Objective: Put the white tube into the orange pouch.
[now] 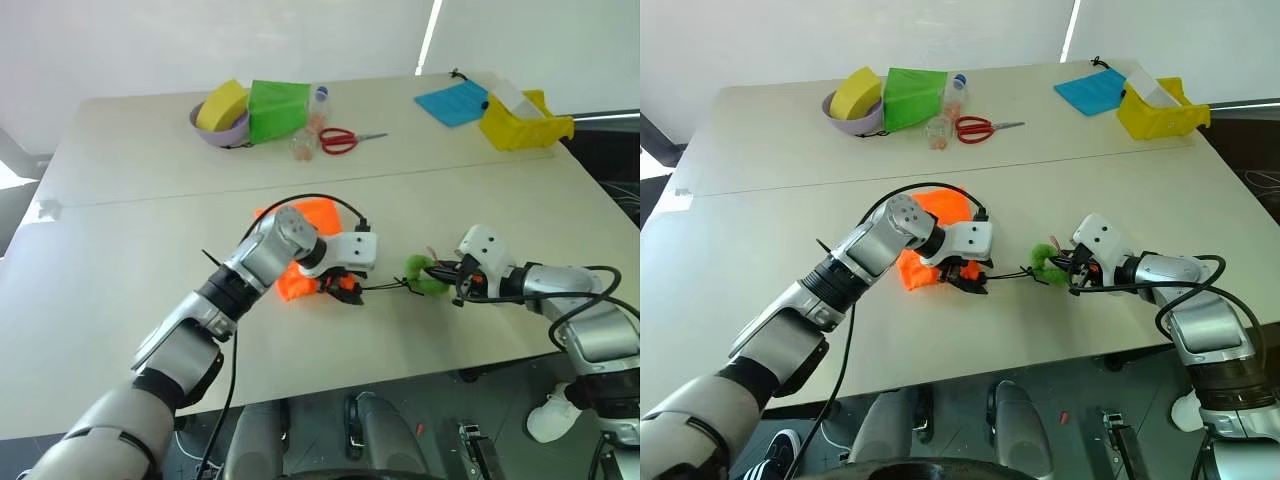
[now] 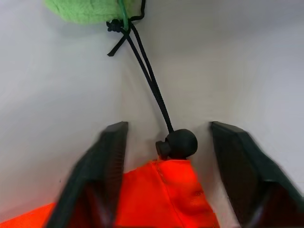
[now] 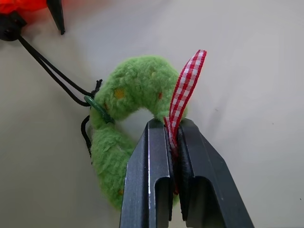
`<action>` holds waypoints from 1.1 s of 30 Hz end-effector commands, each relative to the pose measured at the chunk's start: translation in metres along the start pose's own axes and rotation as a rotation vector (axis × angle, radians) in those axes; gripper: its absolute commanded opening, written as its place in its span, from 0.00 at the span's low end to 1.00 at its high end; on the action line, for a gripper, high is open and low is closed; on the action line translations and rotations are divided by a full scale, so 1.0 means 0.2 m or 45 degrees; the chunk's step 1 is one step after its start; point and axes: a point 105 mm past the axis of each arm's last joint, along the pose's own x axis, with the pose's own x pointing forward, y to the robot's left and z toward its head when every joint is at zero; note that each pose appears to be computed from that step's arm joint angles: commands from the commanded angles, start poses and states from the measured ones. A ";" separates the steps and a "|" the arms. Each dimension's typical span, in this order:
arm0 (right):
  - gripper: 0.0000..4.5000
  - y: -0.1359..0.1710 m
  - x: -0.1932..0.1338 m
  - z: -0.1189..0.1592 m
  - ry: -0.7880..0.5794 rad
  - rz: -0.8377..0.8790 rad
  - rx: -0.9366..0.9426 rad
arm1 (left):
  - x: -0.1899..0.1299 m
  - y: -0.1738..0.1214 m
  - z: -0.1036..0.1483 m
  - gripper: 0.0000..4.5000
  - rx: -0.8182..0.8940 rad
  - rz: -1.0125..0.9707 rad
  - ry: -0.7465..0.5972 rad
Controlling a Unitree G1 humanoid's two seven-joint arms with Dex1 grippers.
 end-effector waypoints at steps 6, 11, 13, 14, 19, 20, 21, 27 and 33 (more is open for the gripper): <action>0.00 -0.02 -0.01 0.05 -0.037 -0.021 -0.045 | -0.01 0.01 0.03 0.38 0.032 0.026 -0.017; 0.00 -0.01 -0.01 0.05 -0.040 -0.023 -0.046 | -0.02 0.01 0.02 0.38 0.033 0.025 -0.016; 0.00 -0.01 -0.01 0.05 -0.040 -0.024 -0.047 | -0.02 0.01 0.02 0.32 0.035 0.027 -0.020; 0.00 -0.01 -0.01 0.05 -0.040 -0.024 -0.047 | -0.02 0.01 0.02 0.25 0.035 0.029 -0.022; 0.00 0.00 -0.01 0.04 -0.036 -0.022 -0.050 | -0.01 0.00 0.02 0.05 0.057 0.042 -0.042; 0.00 0.00 -0.01 0.04 -0.035 -0.021 -0.051 | -0.01 0.00 0.02 0.05 0.057 0.043 -0.041; 0.00 0.00 -0.01 0.04 -0.035 -0.021 -0.051 | -0.01 0.00 0.02 0.05 0.057 0.041 -0.041; 0.00 -0.03 -0.02 0.04 -0.030 -0.043 -0.058 | -0.05 0.00 0.01 0.05 0.059 0.045 -0.031; 0.00 -0.10 -0.05 0.04 -0.014 -0.111 -0.073 | -0.09 -0.01 -0.03 0.05 0.097 0.034 0.011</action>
